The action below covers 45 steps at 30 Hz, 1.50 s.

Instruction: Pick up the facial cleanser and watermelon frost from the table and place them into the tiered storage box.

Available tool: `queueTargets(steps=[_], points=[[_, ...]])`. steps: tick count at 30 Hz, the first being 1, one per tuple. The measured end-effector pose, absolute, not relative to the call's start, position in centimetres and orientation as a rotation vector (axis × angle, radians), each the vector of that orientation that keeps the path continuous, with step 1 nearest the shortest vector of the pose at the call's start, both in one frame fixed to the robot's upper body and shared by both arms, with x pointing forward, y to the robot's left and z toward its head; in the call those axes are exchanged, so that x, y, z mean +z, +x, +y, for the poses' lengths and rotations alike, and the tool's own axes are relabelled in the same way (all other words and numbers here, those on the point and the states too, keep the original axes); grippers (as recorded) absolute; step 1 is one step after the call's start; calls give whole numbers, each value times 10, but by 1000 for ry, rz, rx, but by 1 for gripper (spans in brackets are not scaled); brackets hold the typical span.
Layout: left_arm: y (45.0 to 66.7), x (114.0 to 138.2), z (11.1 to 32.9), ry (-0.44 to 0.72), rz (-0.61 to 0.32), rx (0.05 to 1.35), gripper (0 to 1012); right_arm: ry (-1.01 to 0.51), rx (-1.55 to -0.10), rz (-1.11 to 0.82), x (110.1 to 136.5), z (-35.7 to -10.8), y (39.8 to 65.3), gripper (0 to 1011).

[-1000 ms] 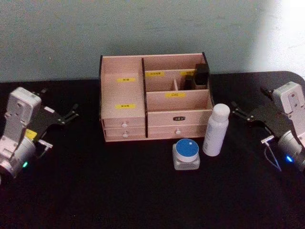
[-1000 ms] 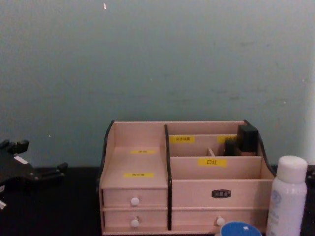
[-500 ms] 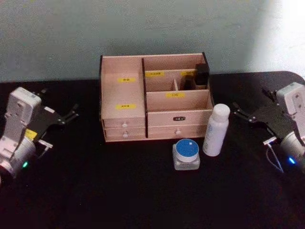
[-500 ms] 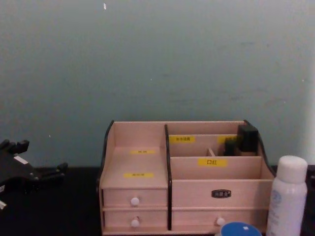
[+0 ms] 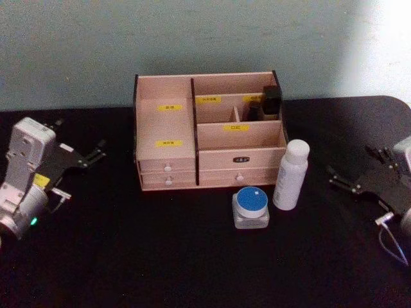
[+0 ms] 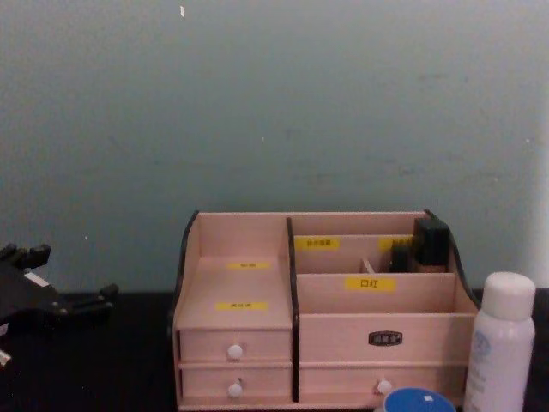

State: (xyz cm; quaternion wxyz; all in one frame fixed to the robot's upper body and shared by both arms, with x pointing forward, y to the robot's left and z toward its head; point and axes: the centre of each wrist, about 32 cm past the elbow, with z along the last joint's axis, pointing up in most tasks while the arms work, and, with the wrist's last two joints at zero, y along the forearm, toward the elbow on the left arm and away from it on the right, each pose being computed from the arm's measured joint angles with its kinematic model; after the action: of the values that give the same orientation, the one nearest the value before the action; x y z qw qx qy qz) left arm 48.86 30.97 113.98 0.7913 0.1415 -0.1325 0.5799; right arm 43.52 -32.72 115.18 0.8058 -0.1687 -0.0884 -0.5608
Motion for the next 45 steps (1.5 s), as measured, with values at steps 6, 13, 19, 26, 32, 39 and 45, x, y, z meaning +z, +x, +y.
queueTargets(steps=[6, 13, 19, 26, 32, 39, 45], points=[[489, 1140, 310, 304, -285, 1248, 1001, -354, -1141, -139, 1159, -330, 417, 1003], [489, 1140, 310, 304, -285, 1248, 1001, -297, -1050, -38, 1164, -327, 404, 1002], [489, 1140, 310, 304, -285, 1248, 1001, -262, -1021, 44, 1159, -317, 406, 1002], [489, 1140, 310, 304, -285, 1248, 1001, -246, -1031, 69, 1154, -301, 416, 1002], [489, 1140, 310, 304, -285, 1248, 1002, -243, -1042, 59, 1153, -292, 426, 1002], [489, 1140, 310, 304, -285, 1248, 1001, -242, -1055, 46, 1151, -282, 439, 1003], [489, 1140, 310, 304, -285, 1248, 1001, -237, -1064, 46, 1150, -278, 447, 1003]])
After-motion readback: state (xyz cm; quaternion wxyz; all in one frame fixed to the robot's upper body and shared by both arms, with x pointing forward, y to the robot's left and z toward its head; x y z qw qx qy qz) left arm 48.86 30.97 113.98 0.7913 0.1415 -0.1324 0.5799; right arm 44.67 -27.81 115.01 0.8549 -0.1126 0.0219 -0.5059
